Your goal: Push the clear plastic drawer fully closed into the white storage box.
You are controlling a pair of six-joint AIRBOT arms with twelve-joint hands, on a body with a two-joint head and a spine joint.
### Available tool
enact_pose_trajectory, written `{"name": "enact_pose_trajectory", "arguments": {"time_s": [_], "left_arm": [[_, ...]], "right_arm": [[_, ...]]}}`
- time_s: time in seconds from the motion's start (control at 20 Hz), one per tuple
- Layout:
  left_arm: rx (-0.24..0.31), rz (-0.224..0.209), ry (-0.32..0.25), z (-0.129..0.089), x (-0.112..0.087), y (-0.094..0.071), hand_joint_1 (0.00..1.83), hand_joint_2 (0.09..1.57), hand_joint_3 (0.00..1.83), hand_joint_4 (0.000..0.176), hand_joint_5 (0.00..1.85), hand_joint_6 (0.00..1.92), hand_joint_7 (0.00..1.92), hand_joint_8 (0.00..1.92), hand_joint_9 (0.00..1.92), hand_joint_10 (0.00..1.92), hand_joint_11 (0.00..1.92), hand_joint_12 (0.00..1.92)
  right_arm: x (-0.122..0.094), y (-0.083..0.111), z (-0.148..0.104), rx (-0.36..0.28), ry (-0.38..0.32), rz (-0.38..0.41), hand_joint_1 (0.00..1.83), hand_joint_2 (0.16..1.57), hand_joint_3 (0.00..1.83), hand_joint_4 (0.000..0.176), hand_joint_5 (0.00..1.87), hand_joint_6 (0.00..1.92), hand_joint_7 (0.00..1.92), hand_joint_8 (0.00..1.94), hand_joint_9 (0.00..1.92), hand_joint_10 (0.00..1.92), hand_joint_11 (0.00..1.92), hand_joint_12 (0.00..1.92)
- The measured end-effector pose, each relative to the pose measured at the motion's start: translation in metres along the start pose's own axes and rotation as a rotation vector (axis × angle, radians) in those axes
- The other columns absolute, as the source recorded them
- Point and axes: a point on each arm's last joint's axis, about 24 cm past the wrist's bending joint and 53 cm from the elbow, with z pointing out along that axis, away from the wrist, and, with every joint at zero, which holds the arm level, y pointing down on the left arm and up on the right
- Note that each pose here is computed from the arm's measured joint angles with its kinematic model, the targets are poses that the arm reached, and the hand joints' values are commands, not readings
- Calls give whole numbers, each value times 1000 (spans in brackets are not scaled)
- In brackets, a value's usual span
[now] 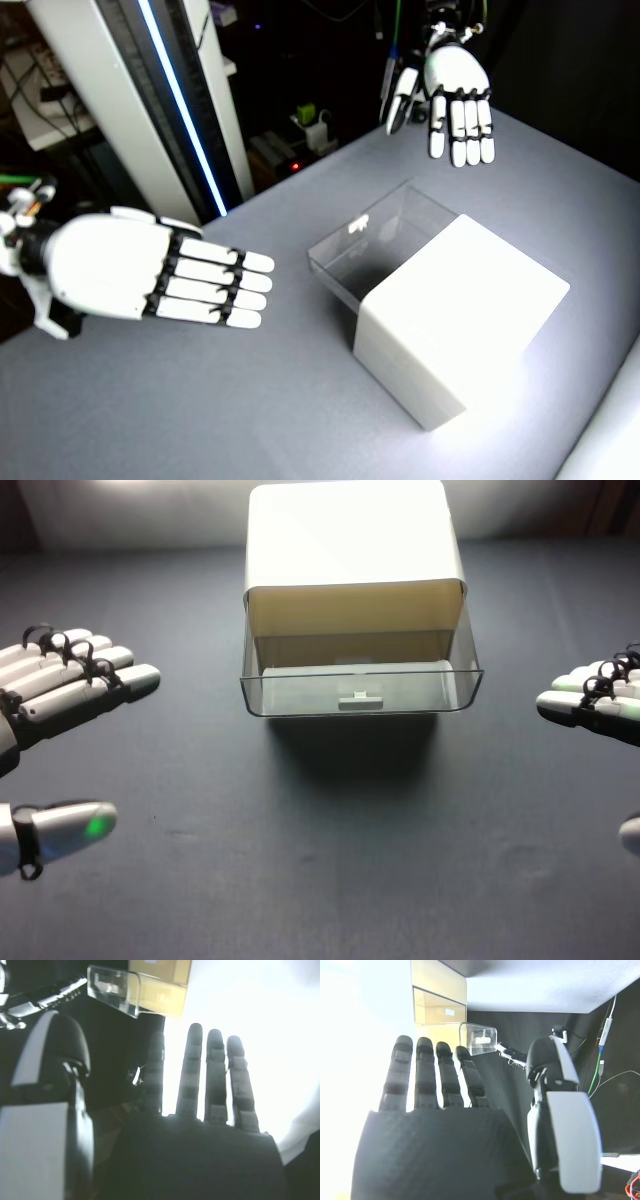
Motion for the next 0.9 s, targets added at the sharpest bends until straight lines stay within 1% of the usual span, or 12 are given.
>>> {"name": "enact_pose_trajectory", "arguments": {"time_s": [0.05,0.15,0.3,0.35,0.4,0.5,0.55,0.6,0.7,0.75,0.8,0.9], "left_arm": [[7,0,-4,2,-2,-1,0,1222,86,90,11,19,0,0,0,0,0,0],[14,-14,-9,8,0,0,0,1226,68,109,0,2,0,0,0,0,0,0],[19,-18,9,11,6,-1,0,1231,63,110,1,0,0,0,0,0,0,0],[18,-18,9,11,6,-1,0,1237,64,95,18,8,0,0,0,0,0,0],[15,-19,8,11,6,0,0,1238,63,93,17,7,0,0,0,0,0,0],[16,-18,7,11,5,0,0,1231,57,107,2,1,0,0,0,0,0,0],[15,-18,6,11,5,0,0,1240,60,116,0,0,0,0,0,0,0,0],[12,-20,3,11,4,1,0,1248,63,116,0,0,0,0,0,0,0,0],[7,-24,-7,11,2,2,0,1258,65,88,27,12,5,2,0,0,0,0],[8,-25,-13,11,0,2,0,1259,65,88,29,13,4,1,0,0,0,0],[9,-25,-16,11,0,2,0,1259,64,99,28,12,8,3,0,0,0,0],[13,-27,-25,11,-2,1,0,1265,64,98,29,13,4,1,0,0,0,0]], "right_arm": [[-1,0,0,1,-4,-2,164,1387,23,0,30,11,0,0,0,0,0,0],[-4,-1,0,5,-18,0,200,1403,16,0,31,7,0,0,0,0,0,0],[-5,-2,-2,7,-23,3,221,1405,6,0,35,6,0,0,0,0,0,0],[-5,-3,-2,9,-21,1,204,1403,4,0,32,4,0,0,0,0,0,0],[-5,-3,-2,10,-21,2,190,1406,5,0,29,2,0,0,0,0,0,0],[-5,-1,-2,3,-25,1,179,1392,0,0,33,3,0,0,0,0,52,29],[-5,-1,-2,4,-25,2,167,1397,0,0,42,0,0,0,0,0,10,269],[-4,-2,-3,4,-22,4,154,1397,0,0,34,0,0,0,0,0,1,350],[2,-3,-5,8,-9,7,155,1405,2,0,32,4,5,2,5,2,0,317],[7,-4,-5,8,3,9,171,1419,2,0,41,4,20,3,16,5,0,352],[10,-5,-5,7,8,15,180,1410,0,0,44,3,30,2,18,4,0,283],[18,-5,-5,1,24,42,274,1394,0,0,88,6,63,2,57,13,0,386]]}}
